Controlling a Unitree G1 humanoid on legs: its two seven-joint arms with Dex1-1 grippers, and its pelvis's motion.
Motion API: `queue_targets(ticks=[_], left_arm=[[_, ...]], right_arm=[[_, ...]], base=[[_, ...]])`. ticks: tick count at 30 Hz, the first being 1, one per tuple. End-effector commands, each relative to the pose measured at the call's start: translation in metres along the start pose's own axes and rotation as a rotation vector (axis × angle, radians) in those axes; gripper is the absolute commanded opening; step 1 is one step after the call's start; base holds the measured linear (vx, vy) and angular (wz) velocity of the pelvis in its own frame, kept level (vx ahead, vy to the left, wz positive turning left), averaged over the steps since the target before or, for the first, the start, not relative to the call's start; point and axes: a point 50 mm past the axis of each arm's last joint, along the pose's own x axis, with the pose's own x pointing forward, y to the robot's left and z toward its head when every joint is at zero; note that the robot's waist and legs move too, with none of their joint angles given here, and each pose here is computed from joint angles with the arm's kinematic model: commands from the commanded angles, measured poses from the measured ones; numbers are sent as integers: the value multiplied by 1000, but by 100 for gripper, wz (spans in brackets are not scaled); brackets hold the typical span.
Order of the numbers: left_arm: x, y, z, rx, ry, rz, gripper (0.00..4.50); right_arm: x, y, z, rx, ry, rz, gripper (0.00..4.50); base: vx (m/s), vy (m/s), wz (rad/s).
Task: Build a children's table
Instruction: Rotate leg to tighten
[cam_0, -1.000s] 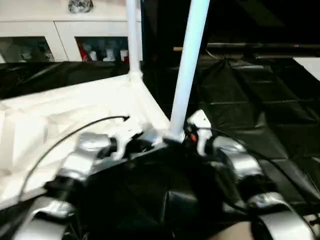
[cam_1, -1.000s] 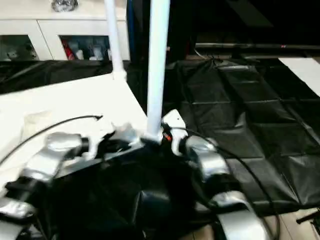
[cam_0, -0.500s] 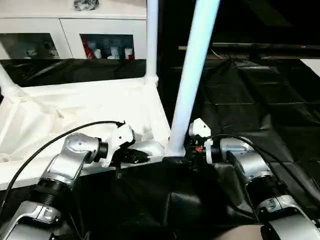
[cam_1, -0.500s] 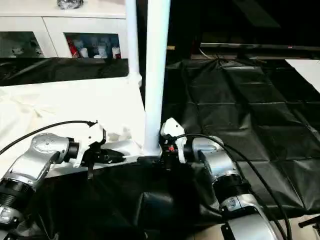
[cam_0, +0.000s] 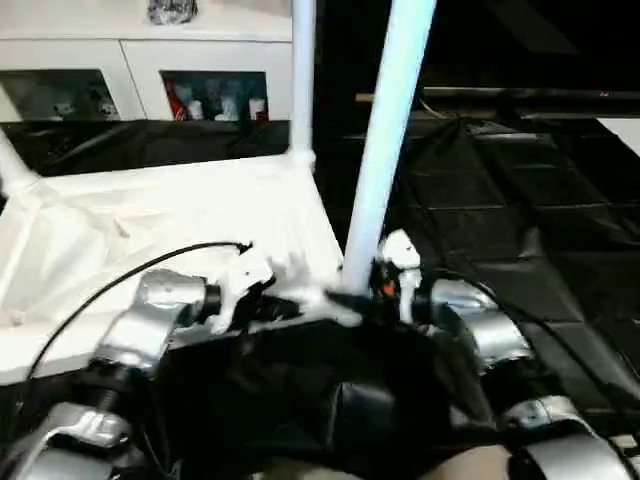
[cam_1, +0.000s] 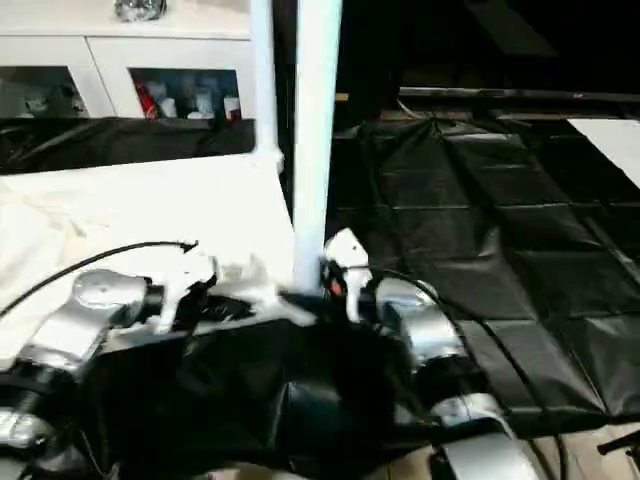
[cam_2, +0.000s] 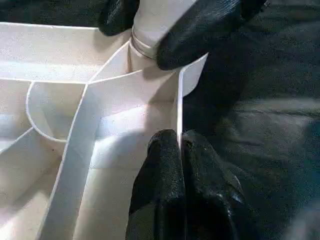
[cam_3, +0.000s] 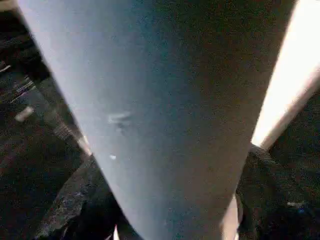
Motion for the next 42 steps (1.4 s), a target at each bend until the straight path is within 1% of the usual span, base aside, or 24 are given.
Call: queue_targets(ticks=[1,3,6,7,9,10,11,12,13,14,16,19,21,22,23,25,27,29,30,33,37,39,41,42], left_arm=[[17,8,26,23,-71,107,0],[21,8,28,19,-75,122,0],[35,7,36,7,-86,183,0],[37,7,37,4,-87,193,0],[44,5,42,-3,-96,209,0],[47,2,45,0,-114,191,0],[47,2,45,0,-114,191,0],[48,0,45,6,-119,185,0],[48,0,45,7,-118,184,0],[48,0,44,9,-114,181,0],[46,0,42,15,-107,178,0],[41,0,38,41,-97,152,0],[39,0,36,44,-93,150,0],[37,0,35,45,-90,150,0],[35,1,33,45,-85,151,0],[32,1,30,48,-79,148,0],[29,1,28,52,-73,143,0],[28,0,27,56,-71,138,0],[27,0,26,62,-69,131,0],[25,0,24,65,-69,128,0],[21,-1,22,81,-64,112,0],[20,-1,23,103,-66,108,0],[19,-1,24,147,-72,126,0],[19,0,25,149,-83,144,0]], right_arm=[[23,19,-21,73,97,-43,269],[27,21,-21,83,91,-62,265],[41,28,-16,90,64,-139,264],[44,30,-16,85,60,-144,264],[50,36,-13,60,51,-143,264],[52,40,-11,22,42,-97,264],[52,40,-11,22,42,-97,264],[52,41,-11,16,34,-69,298],[52,41,-10,18,32,-67,319],[50,40,-10,28,23,-58,333],[47,37,-8,47,8,-47,343],[29,22,-6,20,-7,-32,380],[22,17,-6,8,-5,-27,393],[14,12,-7,-9,0,-12,393],[5,7,-7,-23,7,0,418],[-12,-1,-7,-50,20,30,434],[-27,-6,-8,-87,42,57,442],[-37,-9,-8,-105,59,72,442],[-52,-13,-9,-131,87,101,442],[-70,-18,-9,-148,108,125,442],[-85,-23,-4,-132,98,135,442],[-88,-21,0,-119,86,158,442],[-90,-16,3,-115,80,205,442],[-89,-13,4,-114,78,220,442]], base=[[0,0,0],[0,0,0],[0,0,0],[0,0,0],[0,0,0],[0,0,0],[0,0,0],[0,0,0],[0,0,0],[0,0,0],[0,0,0],[0,0,0],[0,0,0],[0,0,0],[0,0,0],[0,0,0],[0,0,0],[0,0,0],[0,0,0],[0,0,0],[0,0,0],[0,0,0],[0,0,0],[0,0,0]])
